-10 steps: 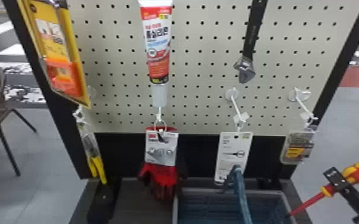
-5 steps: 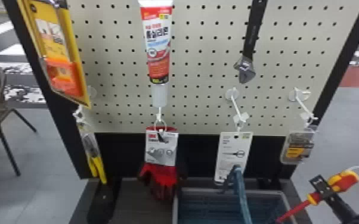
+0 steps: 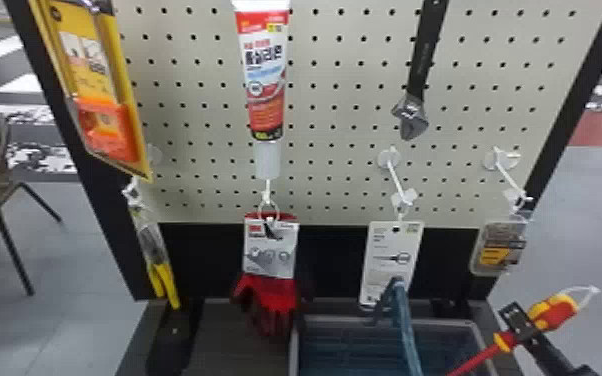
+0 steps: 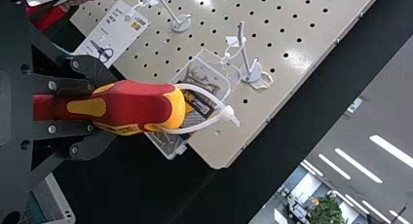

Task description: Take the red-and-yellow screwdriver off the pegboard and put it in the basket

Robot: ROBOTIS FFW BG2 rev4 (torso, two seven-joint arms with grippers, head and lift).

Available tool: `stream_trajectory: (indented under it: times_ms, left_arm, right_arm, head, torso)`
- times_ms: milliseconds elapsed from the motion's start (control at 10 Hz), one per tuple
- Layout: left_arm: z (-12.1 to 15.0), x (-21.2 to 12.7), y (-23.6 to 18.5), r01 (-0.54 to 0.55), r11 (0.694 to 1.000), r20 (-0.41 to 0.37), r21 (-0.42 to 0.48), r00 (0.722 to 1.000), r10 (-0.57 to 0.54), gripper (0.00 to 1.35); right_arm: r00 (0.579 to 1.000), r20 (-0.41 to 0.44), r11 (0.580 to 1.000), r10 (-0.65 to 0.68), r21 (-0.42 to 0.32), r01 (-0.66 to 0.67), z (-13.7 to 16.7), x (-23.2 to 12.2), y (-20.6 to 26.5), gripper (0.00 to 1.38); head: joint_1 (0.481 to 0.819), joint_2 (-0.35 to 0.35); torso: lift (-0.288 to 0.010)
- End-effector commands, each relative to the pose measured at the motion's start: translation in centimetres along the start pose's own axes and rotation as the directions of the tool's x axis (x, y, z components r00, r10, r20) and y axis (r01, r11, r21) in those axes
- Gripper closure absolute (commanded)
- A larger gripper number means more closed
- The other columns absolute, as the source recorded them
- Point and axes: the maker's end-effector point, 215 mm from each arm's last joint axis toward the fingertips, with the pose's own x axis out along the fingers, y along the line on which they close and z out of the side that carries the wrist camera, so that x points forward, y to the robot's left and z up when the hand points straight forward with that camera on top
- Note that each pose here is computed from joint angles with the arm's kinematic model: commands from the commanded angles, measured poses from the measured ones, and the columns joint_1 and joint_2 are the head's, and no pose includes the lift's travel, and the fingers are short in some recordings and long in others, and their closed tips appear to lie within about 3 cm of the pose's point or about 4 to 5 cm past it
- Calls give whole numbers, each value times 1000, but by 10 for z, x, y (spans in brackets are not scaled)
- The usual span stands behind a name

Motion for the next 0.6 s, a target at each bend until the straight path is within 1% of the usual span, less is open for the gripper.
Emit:
stream_trajectory:
  times_ms: [0,500]
  left_arm:
    - [-1,0,0,0,1000,-2,0,1000,0,341]
    - [-3,-1,0,-1,1000,-6,0,1000,1,341]
  right_arm:
    - [1000,-3,1000,-7,15,7,-9,-1,3,1173]
    - [999,-50,995,1,104,4,-54,4,15,1173]
  head:
    - [549,0]
    - [549,0]
  torso:
    - [-100]
    - [-100]
